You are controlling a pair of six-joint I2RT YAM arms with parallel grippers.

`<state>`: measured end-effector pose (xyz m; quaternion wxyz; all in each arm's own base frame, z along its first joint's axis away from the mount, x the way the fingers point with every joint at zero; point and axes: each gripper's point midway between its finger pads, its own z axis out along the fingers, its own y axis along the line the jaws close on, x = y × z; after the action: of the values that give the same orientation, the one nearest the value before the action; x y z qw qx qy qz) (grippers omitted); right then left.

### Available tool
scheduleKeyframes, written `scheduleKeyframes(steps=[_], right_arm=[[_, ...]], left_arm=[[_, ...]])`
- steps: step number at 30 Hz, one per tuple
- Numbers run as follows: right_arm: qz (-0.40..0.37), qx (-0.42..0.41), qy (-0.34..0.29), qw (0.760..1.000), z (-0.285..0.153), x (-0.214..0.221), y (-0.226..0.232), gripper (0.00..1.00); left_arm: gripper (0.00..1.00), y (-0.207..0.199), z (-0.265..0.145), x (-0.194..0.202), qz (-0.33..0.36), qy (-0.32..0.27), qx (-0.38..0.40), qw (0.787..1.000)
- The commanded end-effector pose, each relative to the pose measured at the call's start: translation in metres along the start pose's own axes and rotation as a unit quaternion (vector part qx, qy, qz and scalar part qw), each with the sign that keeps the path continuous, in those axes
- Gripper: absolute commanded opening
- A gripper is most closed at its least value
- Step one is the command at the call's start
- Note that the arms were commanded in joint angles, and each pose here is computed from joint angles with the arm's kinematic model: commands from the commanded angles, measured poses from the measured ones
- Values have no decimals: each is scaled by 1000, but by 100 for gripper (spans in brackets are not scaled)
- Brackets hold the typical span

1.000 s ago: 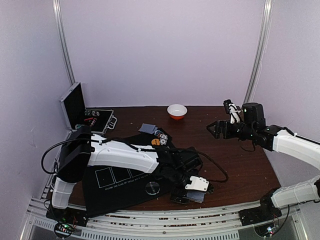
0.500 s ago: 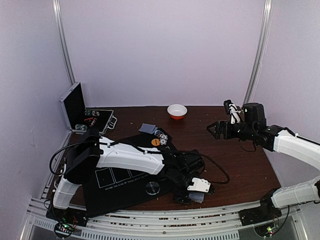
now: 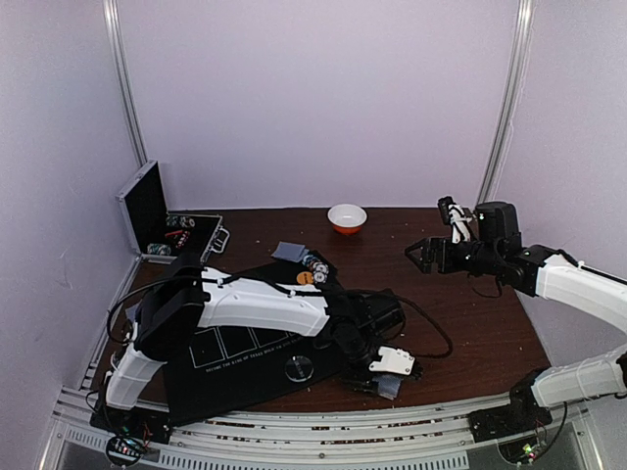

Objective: Distribute texas hold em gaming equipment
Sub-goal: Pick up the poker card from the center of the board.

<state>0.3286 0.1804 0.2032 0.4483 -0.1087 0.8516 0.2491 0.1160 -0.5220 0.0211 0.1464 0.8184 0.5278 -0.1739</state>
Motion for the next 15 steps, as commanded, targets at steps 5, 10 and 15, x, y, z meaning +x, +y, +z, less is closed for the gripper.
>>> scheduleKeyframes(steps=[5,10,15], right_arm=[[5,4,-16,1000,-7,-12,0,100],[3,0,-27,1000,-12,-21,4,100],[13,-65,-64,996,-19,-43,30,100]], left_arm=[[48,13,-11,3,-8,4,-36,999],[47,30,-50,-11,-15,-21,-104,994],[48,47,-120,-1,-76,-27,-188,979]])
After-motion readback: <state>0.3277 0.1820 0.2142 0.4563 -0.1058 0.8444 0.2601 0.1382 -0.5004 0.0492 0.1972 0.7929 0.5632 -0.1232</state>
